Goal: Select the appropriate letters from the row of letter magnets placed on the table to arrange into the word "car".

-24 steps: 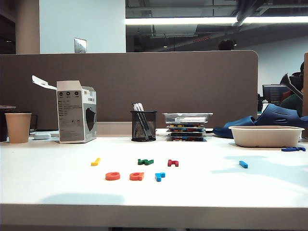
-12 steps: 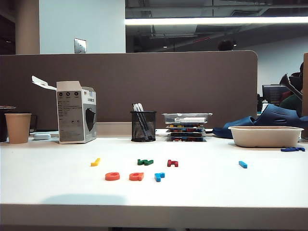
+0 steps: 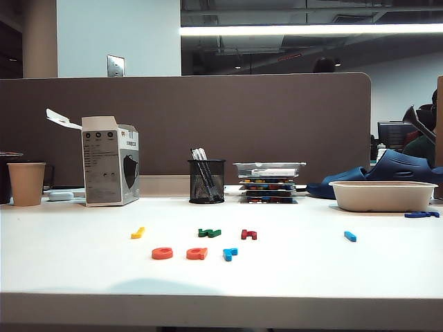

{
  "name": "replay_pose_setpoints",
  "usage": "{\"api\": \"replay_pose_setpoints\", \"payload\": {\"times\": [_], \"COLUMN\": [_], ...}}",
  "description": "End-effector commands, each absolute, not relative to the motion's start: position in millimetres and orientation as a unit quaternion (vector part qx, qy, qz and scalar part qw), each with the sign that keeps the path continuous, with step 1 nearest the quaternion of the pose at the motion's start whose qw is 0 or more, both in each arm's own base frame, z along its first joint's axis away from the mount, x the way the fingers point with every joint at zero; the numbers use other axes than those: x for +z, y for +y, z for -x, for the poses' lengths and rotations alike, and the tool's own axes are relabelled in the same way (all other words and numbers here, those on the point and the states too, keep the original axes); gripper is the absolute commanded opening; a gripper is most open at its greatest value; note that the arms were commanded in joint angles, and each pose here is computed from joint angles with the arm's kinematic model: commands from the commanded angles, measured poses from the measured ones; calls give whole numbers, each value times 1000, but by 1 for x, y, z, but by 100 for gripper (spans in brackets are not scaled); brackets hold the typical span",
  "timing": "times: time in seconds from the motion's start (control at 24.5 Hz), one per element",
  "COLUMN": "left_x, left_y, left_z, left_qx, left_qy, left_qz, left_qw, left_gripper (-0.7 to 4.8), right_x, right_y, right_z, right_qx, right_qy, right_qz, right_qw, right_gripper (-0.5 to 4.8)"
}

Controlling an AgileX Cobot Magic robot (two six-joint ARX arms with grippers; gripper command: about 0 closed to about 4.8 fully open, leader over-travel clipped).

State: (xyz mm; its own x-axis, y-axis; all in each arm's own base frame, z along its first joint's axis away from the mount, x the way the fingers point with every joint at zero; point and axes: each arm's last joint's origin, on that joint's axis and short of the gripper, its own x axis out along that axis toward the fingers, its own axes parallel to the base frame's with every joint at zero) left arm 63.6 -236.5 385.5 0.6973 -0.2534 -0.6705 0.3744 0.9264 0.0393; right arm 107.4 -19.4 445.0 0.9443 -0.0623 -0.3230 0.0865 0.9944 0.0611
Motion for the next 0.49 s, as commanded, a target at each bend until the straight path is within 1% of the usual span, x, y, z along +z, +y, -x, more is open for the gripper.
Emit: {"api": "replay_pose_setpoints", "payload": {"times": [0.04, 0.12, 0.2, 0.29, 0.37, 0.49], "left_x": [396, 403, 412, 421, 432, 445], "left_y": [-243, -244, -236, -221, -204, -165], "left_z": [-77, -95, -119, -146, -173, -205], "left_qx": [-221, -223, -224, -222, -214, -190], "left_qy": [285, 258, 254, 244, 218, 181], "left_qz": [-159, -153, -129, -106, -86, -59], "left_qw": [919, 927, 932, 938, 948, 963], "left_gripper": [-6, -6, -6, -6, -6, -6], "right_x": [436, 427, 424, 426, 428, 428], "right_y": [-16, -14, -14, -13, -13, -13], "right_z": [-105, -107, -107, -106, -105, -107], "right_qx": [-19, -10, -7, -7, -6, -6], "right_qy": [152, 158, 163, 151, 140, 136], "right_qz": [-43, -43, -42, -40, -38, -36], "right_qw": [987, 986, 986, 988, 989, 990], "right_gripper": [-7, -7, -7, -7, -7, -7]}}
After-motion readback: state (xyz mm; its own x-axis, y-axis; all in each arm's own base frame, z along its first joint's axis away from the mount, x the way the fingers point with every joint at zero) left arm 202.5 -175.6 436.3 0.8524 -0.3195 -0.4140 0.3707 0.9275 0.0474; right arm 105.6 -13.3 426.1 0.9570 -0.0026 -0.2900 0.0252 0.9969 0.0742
